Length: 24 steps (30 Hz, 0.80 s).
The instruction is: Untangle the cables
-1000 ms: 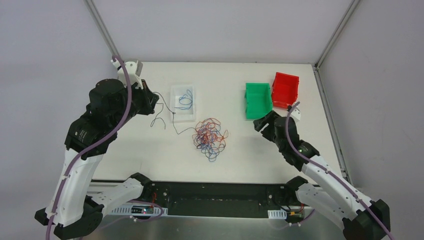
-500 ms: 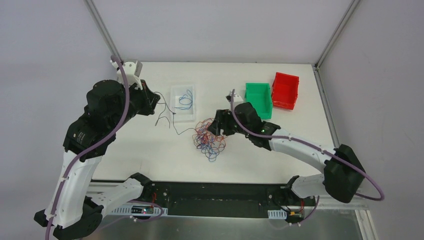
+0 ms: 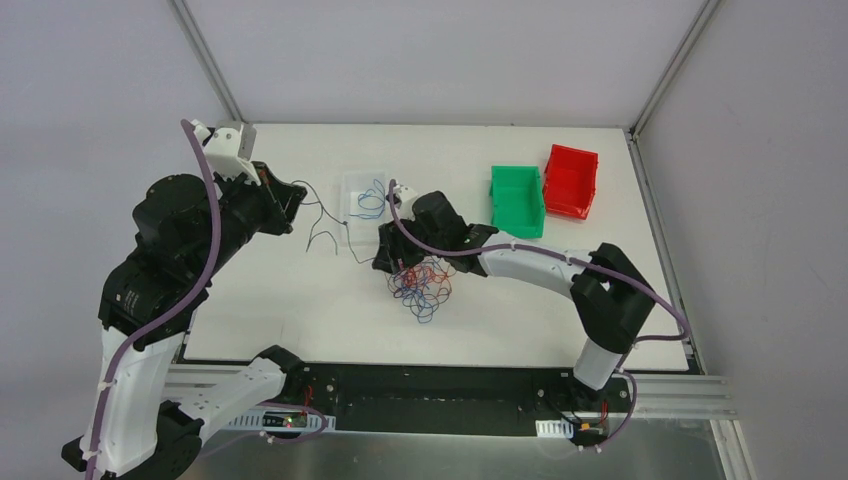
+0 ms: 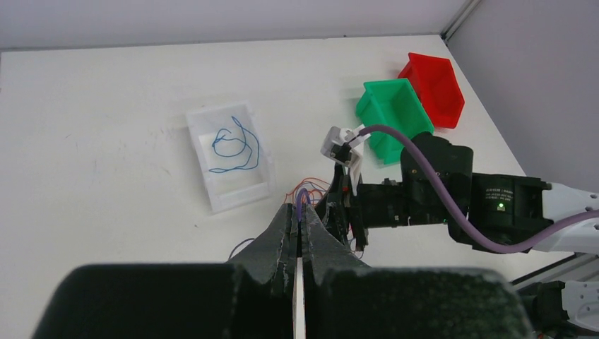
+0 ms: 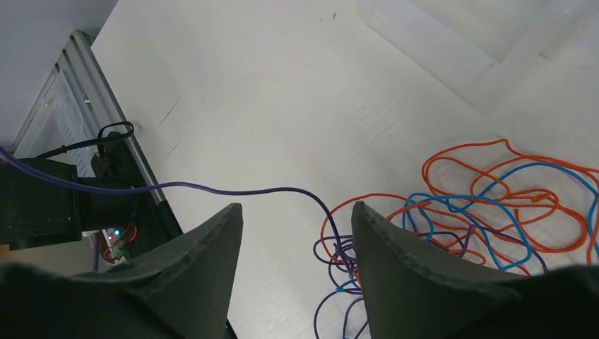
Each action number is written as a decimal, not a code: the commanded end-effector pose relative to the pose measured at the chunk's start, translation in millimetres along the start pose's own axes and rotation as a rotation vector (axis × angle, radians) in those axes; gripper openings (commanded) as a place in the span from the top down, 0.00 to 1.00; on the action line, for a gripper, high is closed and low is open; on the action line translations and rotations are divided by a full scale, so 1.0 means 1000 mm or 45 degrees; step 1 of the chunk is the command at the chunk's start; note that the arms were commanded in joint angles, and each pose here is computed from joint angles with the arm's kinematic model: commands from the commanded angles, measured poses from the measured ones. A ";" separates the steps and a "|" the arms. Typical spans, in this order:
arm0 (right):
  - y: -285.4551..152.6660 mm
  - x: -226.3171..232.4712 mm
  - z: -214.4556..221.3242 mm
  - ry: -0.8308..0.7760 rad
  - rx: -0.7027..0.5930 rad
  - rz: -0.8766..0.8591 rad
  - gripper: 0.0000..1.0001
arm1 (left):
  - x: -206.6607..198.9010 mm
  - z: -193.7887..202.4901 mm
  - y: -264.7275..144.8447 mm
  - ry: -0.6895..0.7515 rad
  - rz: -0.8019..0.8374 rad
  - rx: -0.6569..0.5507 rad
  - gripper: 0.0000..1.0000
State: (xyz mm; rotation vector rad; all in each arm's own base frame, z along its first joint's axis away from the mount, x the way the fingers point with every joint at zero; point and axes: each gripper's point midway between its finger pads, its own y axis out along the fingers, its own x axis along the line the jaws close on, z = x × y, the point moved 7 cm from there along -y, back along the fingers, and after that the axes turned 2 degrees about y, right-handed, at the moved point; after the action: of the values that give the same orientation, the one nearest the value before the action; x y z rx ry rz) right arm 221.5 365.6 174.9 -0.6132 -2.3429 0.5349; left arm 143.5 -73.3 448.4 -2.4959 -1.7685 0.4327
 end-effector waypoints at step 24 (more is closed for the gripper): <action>-0.161 0.114 -0.172 0.061 -0.623 -0.034 1.00 | -0.003 0.054 0.044 -0.059 0.039 0.212 1.00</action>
State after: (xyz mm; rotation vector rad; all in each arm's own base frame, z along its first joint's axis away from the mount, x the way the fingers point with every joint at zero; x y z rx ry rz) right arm 213.7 352.2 420.9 -0.6425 -2.5076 -0.0838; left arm 168.2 -90.1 382.8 -2.3301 -1.6584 0.5727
